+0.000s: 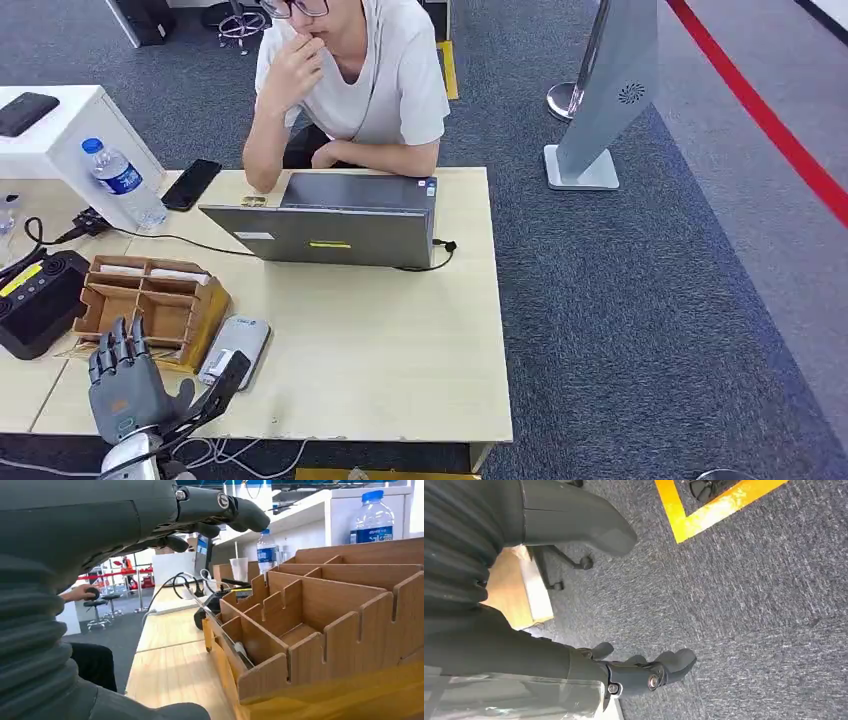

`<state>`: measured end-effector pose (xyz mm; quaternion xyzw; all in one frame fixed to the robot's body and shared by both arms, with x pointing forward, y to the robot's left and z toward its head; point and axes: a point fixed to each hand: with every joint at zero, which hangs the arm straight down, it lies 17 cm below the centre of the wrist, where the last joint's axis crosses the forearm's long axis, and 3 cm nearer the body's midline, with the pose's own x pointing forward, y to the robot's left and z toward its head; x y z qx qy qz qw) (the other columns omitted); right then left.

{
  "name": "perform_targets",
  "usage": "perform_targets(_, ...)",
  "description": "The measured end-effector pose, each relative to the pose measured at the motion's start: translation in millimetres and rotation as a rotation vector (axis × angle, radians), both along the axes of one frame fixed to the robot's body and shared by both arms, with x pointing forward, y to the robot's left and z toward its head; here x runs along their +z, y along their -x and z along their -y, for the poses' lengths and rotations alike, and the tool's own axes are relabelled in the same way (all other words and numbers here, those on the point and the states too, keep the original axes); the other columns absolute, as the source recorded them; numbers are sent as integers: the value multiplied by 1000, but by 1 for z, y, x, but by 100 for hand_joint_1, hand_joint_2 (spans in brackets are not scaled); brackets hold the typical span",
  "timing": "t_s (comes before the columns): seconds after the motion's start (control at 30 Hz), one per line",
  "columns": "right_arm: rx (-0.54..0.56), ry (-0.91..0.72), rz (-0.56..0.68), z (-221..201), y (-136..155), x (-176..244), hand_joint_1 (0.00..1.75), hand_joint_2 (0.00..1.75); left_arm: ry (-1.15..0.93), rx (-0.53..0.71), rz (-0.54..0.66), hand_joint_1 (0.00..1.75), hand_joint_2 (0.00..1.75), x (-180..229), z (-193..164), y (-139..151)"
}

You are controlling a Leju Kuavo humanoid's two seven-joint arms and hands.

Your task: Pass the card to the sensor for recognition and then transmit it.

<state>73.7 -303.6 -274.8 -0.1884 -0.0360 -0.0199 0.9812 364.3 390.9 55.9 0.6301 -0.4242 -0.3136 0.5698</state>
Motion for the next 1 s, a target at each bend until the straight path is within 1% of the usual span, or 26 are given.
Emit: perform_targets(1.0,1,1,3,1,-1,0,0,175,-2,-51,-18,0,175,-8,9,-3)
